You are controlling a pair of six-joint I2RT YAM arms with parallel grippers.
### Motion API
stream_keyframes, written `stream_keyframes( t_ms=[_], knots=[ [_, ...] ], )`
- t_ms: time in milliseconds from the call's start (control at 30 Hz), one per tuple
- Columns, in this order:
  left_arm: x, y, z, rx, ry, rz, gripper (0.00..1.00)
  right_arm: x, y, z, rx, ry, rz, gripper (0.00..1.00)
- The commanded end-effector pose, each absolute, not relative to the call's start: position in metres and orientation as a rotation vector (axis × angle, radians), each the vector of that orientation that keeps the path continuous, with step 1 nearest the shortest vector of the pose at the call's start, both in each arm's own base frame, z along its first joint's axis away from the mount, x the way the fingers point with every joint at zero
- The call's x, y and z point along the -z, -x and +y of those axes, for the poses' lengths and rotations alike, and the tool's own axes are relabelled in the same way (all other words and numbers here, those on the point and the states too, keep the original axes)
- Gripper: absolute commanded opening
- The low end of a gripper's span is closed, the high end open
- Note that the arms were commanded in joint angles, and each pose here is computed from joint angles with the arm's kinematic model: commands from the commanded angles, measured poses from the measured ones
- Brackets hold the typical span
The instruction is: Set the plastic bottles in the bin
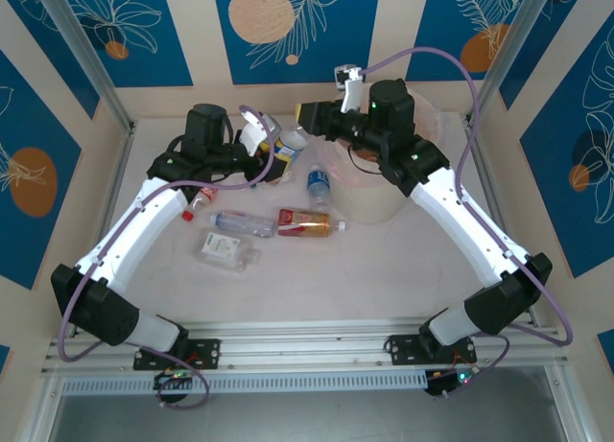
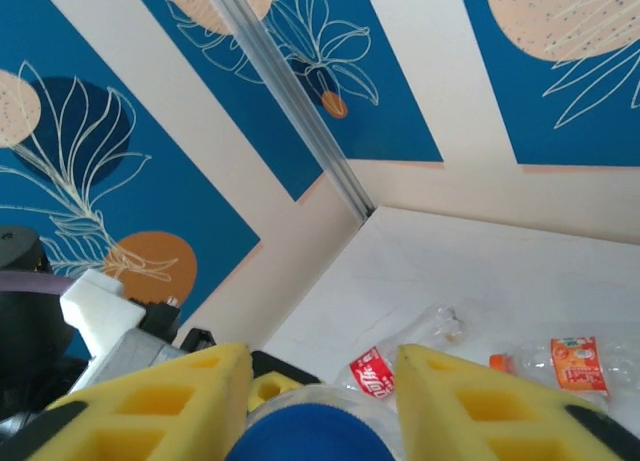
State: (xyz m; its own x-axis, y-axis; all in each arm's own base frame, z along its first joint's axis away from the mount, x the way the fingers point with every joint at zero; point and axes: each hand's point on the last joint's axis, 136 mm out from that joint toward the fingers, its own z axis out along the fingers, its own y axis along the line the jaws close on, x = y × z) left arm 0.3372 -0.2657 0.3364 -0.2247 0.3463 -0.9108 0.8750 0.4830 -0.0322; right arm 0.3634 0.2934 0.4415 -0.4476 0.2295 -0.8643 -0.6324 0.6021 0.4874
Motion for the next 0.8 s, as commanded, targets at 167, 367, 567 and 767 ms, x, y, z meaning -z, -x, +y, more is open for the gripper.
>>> stream_keyframes(
  t_ms=[167,367,567,767],
  knots=[
    [-0.359,-0.323,-0.273,0.761,-1.041,1.712,0.58,-0.461,-0.364,0.29,-0.97,0.331,1.733,0.0],
    [-0.372,-0.326,-0.265,0.713,-0.977,1.706,1.0,-0.492,-0.365,0.274,-0.846,0.334,1.67,0.0],
    [-0.389,-0.327,-0.249,0.64,-0.875,1.693,0.99,-0.537,-0.36,0.244,-0.664,0.315,1.567,0.0],
    [-0.397,-0.327,-0.23,0.566,-0.76,1.701,1.0,-0.561,-0.368,0.207,-0.411,0.239,1.518,0.0]
  ],
)
